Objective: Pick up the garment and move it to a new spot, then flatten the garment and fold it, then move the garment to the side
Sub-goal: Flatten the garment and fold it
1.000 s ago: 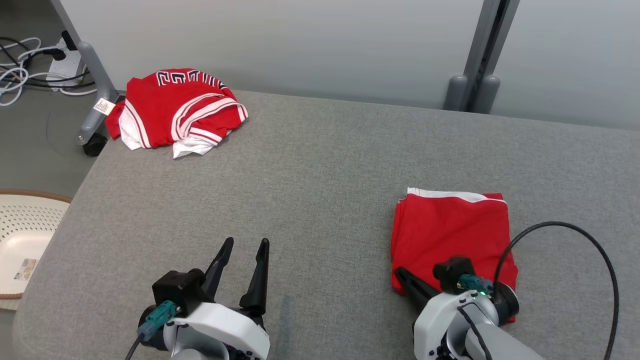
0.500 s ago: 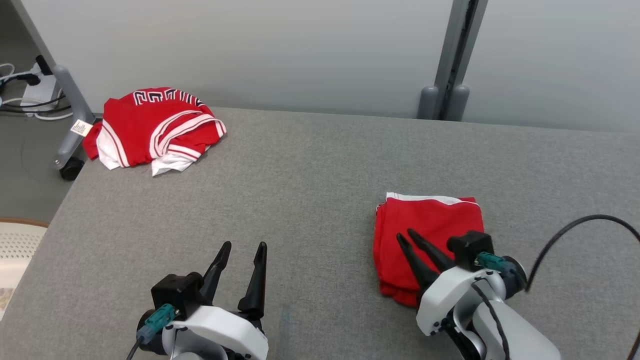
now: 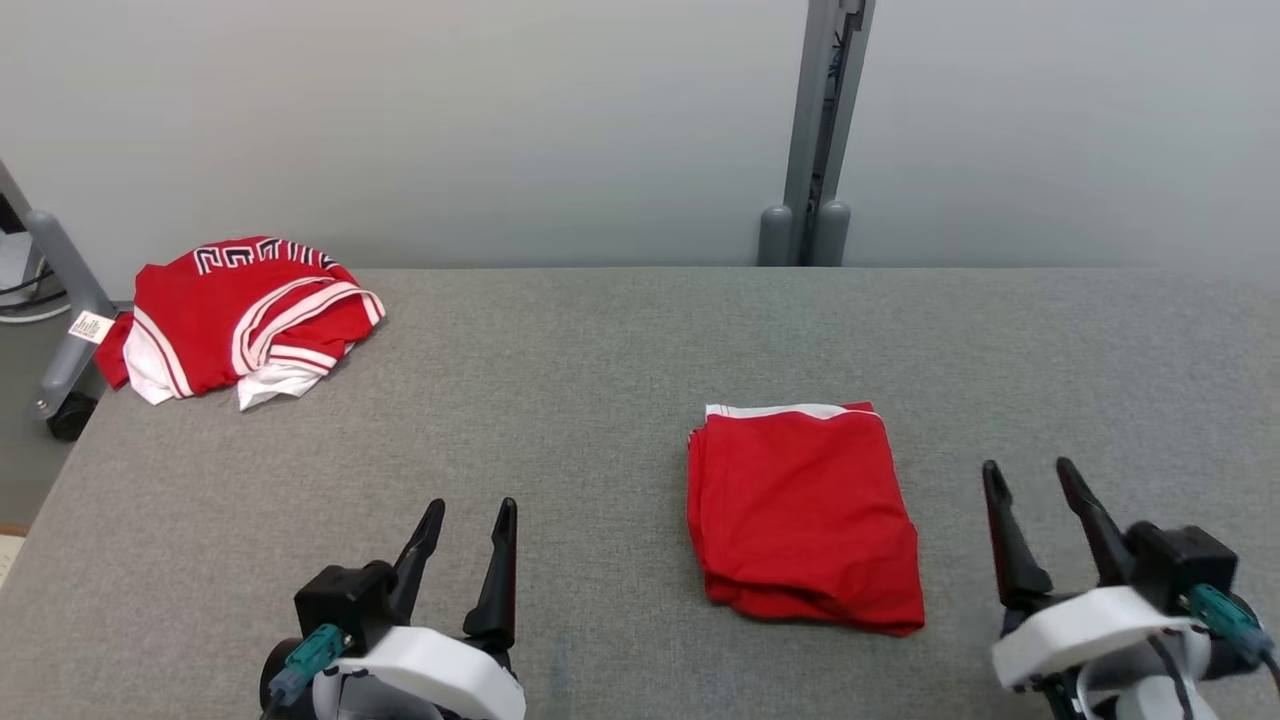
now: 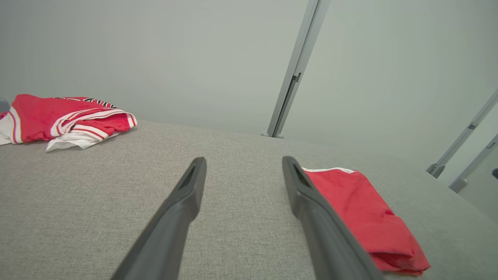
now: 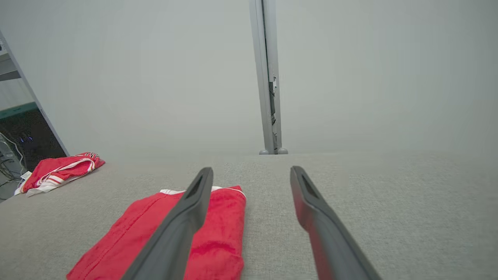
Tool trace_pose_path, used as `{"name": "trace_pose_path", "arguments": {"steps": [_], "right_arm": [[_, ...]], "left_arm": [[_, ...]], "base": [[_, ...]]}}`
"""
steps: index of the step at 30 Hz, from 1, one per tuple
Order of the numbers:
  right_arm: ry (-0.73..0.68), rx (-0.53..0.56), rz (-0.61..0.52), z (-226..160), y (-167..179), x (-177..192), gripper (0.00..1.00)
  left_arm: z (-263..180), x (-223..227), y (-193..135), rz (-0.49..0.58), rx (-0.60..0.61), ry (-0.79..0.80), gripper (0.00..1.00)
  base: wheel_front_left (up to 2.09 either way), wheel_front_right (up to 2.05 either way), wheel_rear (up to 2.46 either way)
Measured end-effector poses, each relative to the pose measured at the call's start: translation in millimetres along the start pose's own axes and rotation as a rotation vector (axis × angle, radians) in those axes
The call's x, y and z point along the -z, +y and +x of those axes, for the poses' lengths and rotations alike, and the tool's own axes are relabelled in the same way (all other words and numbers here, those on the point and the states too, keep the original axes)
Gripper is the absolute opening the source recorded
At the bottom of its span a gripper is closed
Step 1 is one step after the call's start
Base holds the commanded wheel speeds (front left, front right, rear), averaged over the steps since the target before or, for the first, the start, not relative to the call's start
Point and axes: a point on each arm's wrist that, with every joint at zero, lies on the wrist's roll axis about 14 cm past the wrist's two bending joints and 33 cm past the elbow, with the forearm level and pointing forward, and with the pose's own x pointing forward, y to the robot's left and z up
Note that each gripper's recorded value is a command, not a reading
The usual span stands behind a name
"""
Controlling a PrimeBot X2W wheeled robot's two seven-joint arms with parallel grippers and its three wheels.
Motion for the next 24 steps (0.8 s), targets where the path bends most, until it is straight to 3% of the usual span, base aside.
{"name": "trace_pose_path", "arguments": {"steps": [9, 24], "right_arm": [[-0.039, 0.152, 0.027, -48.7, -43.9, -4.6, 1.00], [-0.032, 0.117, 0.049, -54.3, -30.5, -5.4, 1.00]], "left_arm": [[-6.5, 7.3, 15.1, 0.023, -0.048, 0.012, 1.00], [-19.6, 12.8, 25.5, 0.070, -0.074, 0.008, 1.00]], "base": [[0.00, 0.00, 0.00], [0.00, 0.00, 0.00]]}}
